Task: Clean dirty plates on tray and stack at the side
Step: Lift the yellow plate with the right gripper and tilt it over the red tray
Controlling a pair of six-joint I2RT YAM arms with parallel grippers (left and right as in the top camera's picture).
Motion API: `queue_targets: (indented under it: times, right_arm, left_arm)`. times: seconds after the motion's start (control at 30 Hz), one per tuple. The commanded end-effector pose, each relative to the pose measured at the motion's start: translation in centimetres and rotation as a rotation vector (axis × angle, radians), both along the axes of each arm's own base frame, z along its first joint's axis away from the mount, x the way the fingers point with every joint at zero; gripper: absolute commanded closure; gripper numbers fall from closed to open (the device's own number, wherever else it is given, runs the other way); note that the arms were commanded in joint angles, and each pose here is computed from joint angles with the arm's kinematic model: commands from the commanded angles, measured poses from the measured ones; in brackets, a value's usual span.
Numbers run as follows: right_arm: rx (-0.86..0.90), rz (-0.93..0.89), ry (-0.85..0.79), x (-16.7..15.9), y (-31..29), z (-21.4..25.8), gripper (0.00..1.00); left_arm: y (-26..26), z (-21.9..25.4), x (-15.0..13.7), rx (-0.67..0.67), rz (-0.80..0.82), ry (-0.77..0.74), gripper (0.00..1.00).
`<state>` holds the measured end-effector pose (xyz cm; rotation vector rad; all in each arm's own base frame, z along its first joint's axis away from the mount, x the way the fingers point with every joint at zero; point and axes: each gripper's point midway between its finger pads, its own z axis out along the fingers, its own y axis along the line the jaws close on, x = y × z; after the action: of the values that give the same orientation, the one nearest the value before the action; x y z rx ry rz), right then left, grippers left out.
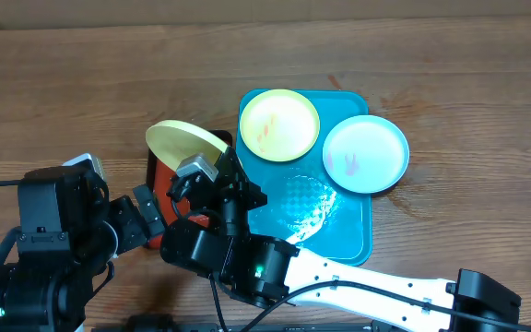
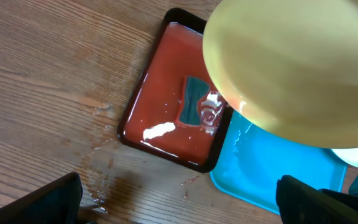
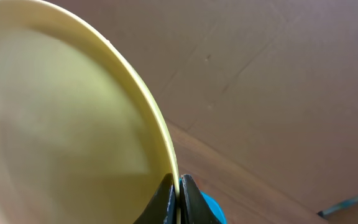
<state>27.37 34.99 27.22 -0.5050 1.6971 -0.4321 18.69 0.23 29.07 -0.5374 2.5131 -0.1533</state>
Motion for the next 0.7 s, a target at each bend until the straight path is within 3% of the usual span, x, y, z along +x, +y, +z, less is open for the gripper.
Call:
queue_targets:
  times: [0.0, 0.67]
  right_arm:
    - [0.036, -0.016, -0.027, -0.3, -0.3, 1.7, 0.96]
    - [0.147, -0.043, -0.014, 2.4, -1.2, 1.8, 0.96]
  left_arm:
    - [0.3, 0.4, 0.0, 0.026, -0.01, -0.015, 0.0]
    - [0.3, 0.5, 0.0, 0.026, -0.01, -0.015, 0.0]
